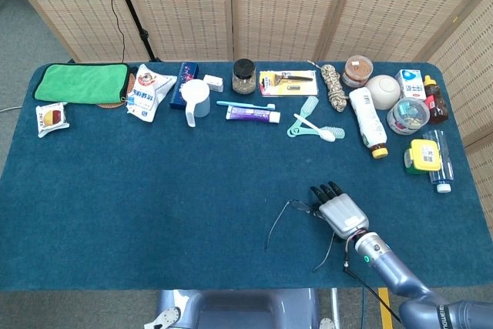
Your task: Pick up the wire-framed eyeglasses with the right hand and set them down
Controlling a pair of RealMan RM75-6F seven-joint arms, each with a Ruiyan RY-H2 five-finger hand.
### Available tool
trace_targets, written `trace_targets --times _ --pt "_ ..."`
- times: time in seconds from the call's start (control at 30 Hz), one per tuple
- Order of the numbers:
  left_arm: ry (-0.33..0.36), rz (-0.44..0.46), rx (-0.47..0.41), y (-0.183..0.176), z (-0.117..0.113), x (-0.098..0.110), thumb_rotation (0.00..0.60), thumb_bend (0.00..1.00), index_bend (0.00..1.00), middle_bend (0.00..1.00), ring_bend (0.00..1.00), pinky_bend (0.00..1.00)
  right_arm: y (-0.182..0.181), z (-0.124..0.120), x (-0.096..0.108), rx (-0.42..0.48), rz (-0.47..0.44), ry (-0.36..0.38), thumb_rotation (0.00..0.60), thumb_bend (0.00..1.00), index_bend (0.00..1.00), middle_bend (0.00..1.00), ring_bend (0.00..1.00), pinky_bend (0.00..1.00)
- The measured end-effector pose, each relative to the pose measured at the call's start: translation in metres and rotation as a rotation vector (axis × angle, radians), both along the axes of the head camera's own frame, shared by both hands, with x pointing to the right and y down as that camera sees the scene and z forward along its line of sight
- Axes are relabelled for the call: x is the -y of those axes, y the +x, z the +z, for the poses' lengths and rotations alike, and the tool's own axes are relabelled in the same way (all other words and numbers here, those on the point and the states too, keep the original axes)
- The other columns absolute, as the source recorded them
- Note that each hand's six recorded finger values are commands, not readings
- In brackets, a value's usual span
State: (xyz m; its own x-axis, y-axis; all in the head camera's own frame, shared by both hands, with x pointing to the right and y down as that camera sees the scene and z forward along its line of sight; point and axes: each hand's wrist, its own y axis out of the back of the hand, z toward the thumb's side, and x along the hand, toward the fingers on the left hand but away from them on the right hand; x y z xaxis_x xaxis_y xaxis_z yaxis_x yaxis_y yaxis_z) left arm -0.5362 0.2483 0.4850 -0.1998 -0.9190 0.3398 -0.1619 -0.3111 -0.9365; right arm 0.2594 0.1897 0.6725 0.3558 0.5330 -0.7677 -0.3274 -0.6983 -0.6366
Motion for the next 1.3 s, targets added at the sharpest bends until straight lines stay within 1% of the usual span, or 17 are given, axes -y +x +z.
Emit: trace_targets --times 0.13,0.3,0.43,0.7,0.9,1.3 --pt "0.000 -0.001 -0.001 0.000 0.000 0.000 0.541 0.37 0.10 0.00 0.00 0.00 -0.006 0.002 0.001 -0.007 -0.015 0.007 0.600 0.19 0.36 0.08 0.00 0.00" --pt "0.001 -0.001 -0.001 -0.001 0.000 0.000 0.541 0.37 0.10 0.00 0.00 0.00 -0.016 0.003 0.004 -0.015 -0.028 0.016 0.600 0.19 0.46 0.13 0.00 0.00" --pt "0.000 -0.004 -0.008 -0.001 0.000 0.000 0.542 0.37 0.10 0.00 0.00 0.00 -0.024 0.005 0.006 -0.018 -0.034 0.021 0.600 0.19 0.52 0.16 0.00 0.00" --pt "-0.005 -0.011 -0.006 -0.004 0.000 -0.002 0.540 0.37 0.10 0.00 0.00 0.00 -0.038 0.012 0.017 -0.020 -0.018 0.018 0.600 0.19 0.60 0.25 0.08 0.00" --pt "-0.007 -0.013 -0.004 -0.005 0.000 -0.002 0.541 0.37 0.10 0.00 0.00 0.00 -0.040 0.019 0.031 -0.035 0.008 0.021 0.600 0.19 0.62 0.27 0.11 0.00" --pt "-0.007 -0.009 -0.003 -0.003 0.000 -0.001 0.539 0.37 0.10 0.00 0.00 0.00 -0.036 0.028 0.055 -0.052 0.053 0.043 0.600 0.19 0.63 0.28 0.12 0.01"
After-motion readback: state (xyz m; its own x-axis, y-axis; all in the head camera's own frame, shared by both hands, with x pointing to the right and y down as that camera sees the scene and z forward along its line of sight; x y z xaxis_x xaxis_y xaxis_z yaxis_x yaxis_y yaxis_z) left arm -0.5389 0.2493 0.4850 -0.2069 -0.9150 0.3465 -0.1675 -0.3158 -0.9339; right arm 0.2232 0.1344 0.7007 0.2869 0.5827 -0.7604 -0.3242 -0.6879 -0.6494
